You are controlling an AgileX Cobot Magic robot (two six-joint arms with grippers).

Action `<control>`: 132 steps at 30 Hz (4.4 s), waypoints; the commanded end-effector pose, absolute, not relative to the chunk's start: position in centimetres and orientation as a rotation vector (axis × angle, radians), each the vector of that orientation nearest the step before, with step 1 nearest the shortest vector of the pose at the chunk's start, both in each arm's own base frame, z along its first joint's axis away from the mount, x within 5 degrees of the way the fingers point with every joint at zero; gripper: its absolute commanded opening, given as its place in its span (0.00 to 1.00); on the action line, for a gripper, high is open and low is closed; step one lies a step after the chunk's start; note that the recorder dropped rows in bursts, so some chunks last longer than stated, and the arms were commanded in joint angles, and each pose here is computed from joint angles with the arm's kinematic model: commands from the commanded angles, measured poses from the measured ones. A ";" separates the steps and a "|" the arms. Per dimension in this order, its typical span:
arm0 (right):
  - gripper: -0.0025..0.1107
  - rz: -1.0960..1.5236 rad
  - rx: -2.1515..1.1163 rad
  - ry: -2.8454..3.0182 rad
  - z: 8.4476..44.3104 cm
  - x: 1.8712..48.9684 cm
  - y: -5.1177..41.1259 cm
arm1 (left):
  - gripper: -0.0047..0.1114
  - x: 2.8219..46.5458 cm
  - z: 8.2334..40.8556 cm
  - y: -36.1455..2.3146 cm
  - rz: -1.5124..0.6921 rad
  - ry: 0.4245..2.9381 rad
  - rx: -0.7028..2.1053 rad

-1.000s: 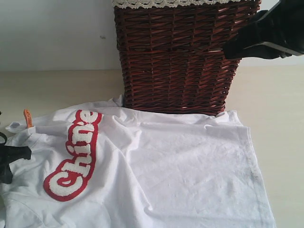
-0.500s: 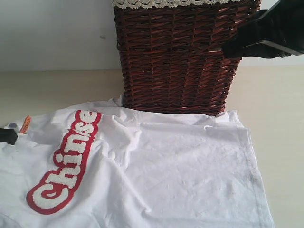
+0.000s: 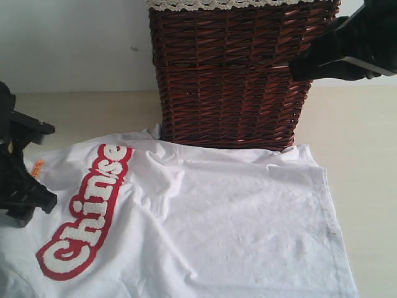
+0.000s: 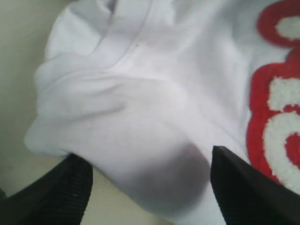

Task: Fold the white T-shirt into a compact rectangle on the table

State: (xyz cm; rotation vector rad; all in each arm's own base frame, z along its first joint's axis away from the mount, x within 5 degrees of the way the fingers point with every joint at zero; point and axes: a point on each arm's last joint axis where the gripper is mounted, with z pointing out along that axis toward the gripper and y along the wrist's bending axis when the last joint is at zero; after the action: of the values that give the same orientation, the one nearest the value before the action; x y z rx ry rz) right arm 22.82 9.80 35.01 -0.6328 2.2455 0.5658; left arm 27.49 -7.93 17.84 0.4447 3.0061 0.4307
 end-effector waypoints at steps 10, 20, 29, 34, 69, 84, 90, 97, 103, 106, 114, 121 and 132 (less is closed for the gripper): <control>0.23 0.580 -0.632 2.241 35.1 22.8 9.9 | 0.63 22.8 20.5 -3.3 -0.135 3.191 0.147; 0.23 0.583 -0.636 2.242 35.1 22.8 9.9 | 0.36 21.4 15.1 -2.6 -0.032 3.289 0.159; 0.23 0.598 -0.633 2.245 35.1 22.7 10.0 | 0.55 23.6 11.2 -2.4 0.055 3.283 0.130; 0.23 0.600 -0.634 2.243 35.1 22.7 10.0 | 0.04 22.9 11.0 -1.8 0.106 3.406 0.111; 0.23 0.609 -0.633 2.246 35.1 22.6 10.1 | 0.49 24.8 20.9 -1.7 -0.459 2.734 -0.138; 0.02 0.521 -0.680 2.356 32.7 24.4 10.0 | 0.04 25.9 11.3 1.0 -0.122 3.126 -0.322; 0.02 0.544 -0.682 2.403 31.6 25.0 10.2 | 0.04 23.2 12.1 3.4 0.355 3.375 -0.306; 0.02 0.586 -0.678 2.405 31.8 24.7 10.4 | 0.04 22.6 13.3 3.0 0.279 3.301 -0.342; 0.02 0.613 -0.672 2.384 32.2 24.5 10.5 | 0.04 24.8 18.2 1.8 0.016 2.928 -0.216; 0.02 0.617 -0.669 2.383 32.2 24.5 10.5 | 0.11 26.7 21.2 0.4 -0.216 2.753 -0.094; 0.02 0.623 -0.670 2.386 32.2 24.5 10.6 | 0.62 34.1 22.9 -1.7 -0.596 2.578 0.001; 0.02 0.636 -0.664 2.385 32.3 24.4 10.6 | 0.62 41.0 17.6 -1.0 -0.487 2.595 0.263; 0.02 0.650 -0.664 2.394 32.3 24.3 10.7 | 0.62 45.8 12.3 -2.3 -0.582 2.611 0.406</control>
State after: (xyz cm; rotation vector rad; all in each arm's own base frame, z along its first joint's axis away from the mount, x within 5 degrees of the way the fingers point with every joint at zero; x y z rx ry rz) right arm 24.51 10.58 32.00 -0.6599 2.4011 0.6346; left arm 45.37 -1.45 12.53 0.3852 2.6246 -0.5615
